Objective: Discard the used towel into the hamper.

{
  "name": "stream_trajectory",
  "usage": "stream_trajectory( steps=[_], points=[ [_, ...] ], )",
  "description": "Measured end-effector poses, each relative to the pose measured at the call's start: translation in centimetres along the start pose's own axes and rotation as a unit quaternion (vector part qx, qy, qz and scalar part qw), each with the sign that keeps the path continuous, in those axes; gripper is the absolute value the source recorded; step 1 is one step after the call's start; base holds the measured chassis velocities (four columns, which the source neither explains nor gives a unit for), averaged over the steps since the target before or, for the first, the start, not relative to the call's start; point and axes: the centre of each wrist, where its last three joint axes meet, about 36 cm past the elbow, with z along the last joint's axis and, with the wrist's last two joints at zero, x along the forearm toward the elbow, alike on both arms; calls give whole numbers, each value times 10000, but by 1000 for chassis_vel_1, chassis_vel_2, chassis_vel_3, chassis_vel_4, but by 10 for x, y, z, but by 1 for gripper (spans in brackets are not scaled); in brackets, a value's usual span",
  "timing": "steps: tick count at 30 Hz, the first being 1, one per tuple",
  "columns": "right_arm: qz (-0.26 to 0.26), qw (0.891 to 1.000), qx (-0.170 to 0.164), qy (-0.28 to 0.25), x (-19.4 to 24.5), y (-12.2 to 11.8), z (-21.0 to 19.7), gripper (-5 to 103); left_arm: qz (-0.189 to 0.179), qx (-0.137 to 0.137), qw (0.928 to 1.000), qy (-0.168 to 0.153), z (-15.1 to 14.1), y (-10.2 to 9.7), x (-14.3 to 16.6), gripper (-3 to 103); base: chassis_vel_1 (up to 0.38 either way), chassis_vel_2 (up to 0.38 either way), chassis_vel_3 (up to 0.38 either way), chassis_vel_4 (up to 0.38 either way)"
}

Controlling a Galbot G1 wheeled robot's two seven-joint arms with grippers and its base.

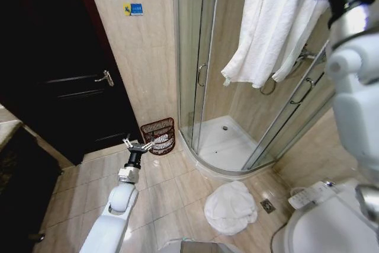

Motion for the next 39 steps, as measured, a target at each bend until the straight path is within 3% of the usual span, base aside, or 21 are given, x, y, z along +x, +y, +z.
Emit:
stream_trajectory(
  steps=[5, 10, 19, 22, 29, 32, 33, 39],
  points=[
    [484, 9986, -206, 85, -26, 13, -12, 100, -41, -11, 10000, -23, 0, 4, 0, 100, 0, 0, 0, 0],
    [551, 9953, -670, 428, -37, 36, -11, 100, -56, 1, 10000, -48, 0, 5, 0, 100, 0, 0, 0, 0],
    [804, 9892, -977, 738, -56, 55, -13, 103, -119, 29, 9999, -80, 3, 8, 2, 100, 0, 0, 0, 0],
    [809, 9891, -981, 742, -57, 55, -12, 90, -137, 38, 9999, -74, 6, 10, 2, 100, 0, 0, 0, 0],
    [797, 9890, -994, 754, -54, 57, -7, 74, -147, 56, 9998, -83, 7, 10, 3, 100, 0, 0, 0, 0],
    [802, 9880, -1073, 767, -54, 59, -5, 57, -146, 70, 9998, -71, 12, 8, 4, 100, 0, 0, 0, 0],
    [802, 9880, -1073, 767, -54, 59, -5, 57, -146, 70, 9998, -71, 12, 8, 4, 100, 0, 0, 0, 0],
    [830, 9870, -1138, 776, -57, 59, -4, 31, -150, 88, 9998, -74, 13, 6, 5, 100, 0, 0, 0, 0]
  ],
)
